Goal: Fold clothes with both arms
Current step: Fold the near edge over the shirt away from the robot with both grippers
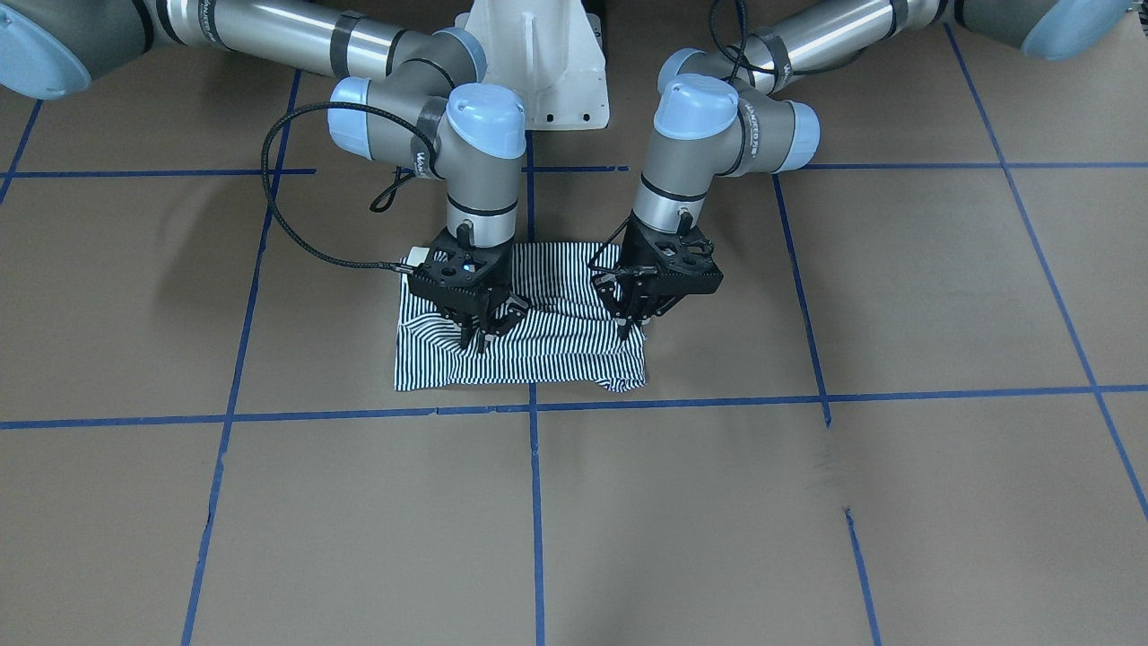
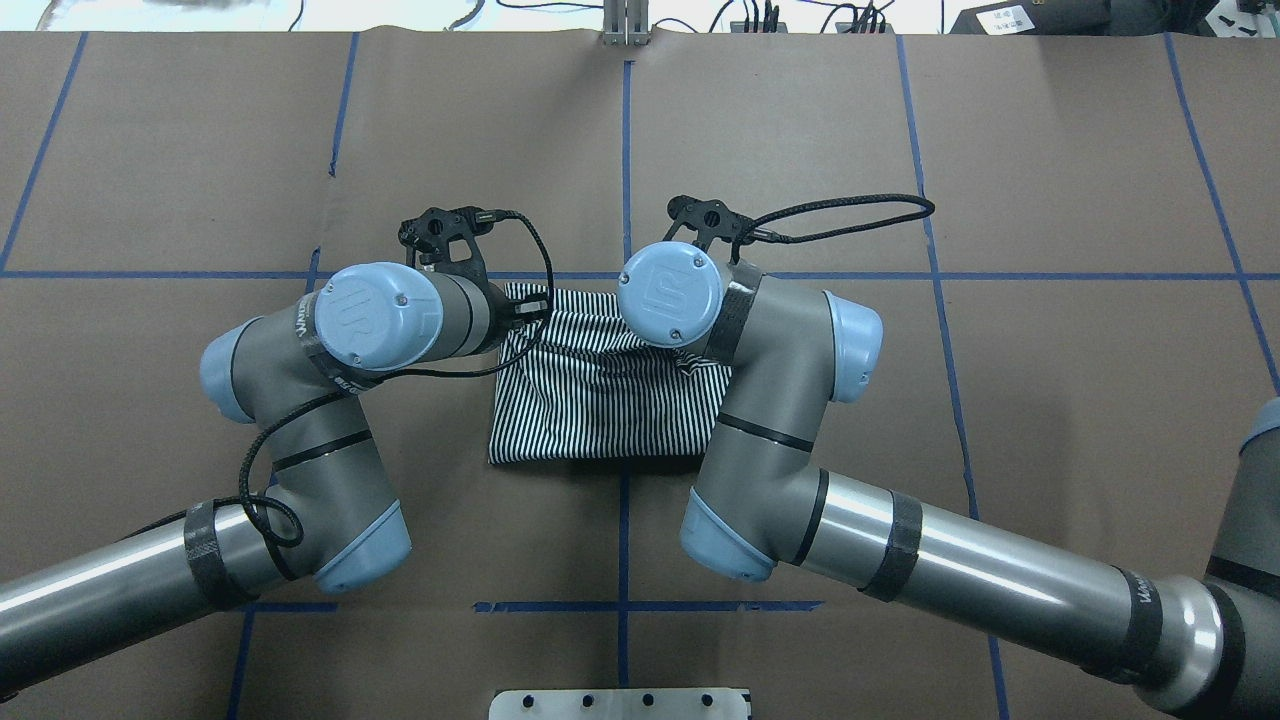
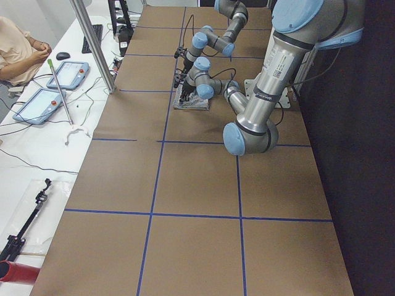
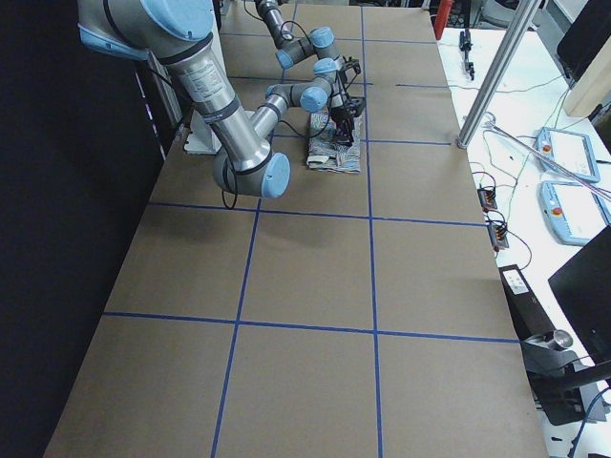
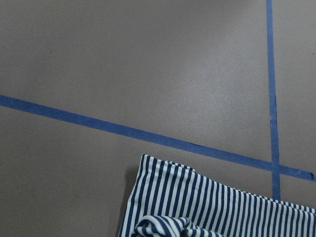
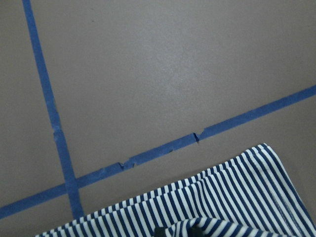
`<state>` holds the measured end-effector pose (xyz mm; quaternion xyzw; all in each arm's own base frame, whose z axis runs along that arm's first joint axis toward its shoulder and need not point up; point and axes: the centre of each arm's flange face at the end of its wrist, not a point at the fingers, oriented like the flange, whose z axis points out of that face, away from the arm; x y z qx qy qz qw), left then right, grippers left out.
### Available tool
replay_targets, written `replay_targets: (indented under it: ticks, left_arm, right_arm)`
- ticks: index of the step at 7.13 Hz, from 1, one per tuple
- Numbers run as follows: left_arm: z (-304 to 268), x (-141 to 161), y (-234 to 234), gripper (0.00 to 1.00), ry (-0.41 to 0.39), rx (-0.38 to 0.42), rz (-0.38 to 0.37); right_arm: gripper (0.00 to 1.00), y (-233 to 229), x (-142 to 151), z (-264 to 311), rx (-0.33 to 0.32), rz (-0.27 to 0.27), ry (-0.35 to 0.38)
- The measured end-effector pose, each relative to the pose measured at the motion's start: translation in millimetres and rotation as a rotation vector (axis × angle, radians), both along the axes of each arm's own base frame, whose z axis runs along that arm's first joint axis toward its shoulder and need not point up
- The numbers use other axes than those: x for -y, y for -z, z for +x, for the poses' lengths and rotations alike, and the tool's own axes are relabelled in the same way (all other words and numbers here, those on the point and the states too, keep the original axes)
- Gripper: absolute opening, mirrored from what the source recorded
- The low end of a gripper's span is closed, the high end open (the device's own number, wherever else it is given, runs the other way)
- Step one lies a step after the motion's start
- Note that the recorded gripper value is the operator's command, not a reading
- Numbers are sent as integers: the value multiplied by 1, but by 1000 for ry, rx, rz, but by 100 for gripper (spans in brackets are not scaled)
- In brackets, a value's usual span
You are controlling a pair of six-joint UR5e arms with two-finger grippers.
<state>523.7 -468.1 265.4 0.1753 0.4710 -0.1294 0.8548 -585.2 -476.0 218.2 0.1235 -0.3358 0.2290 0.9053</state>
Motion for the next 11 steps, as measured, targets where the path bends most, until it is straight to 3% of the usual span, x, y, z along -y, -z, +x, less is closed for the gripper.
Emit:
replay_targets:
  ticks: [2, 4, 7, 9, 11]
  left_arm:
    - [-53, 26, 2, 100, -104, 15, 85]
    - [-93, 41, -6, 100, -171, 39, 147]
    - [-98, 43, -8, 100, -181, 40, 153]
    - [-99, 42, -8, 100, -180, 39, 153]
    - [-98, 42, -8, 100, -181, 38, 154]
  right_arm:
    - [100, 16, -1, 12, 18, 28, 89]
    - [100, 24, -23, 4, 14, 62, 164]
    - [100, 6, -62, -29, -123, 123, 274]
    - [100, -12, -54, -38, -205, 153, 294]
    - [100, -34, -1, -18, -293, 174, 274]
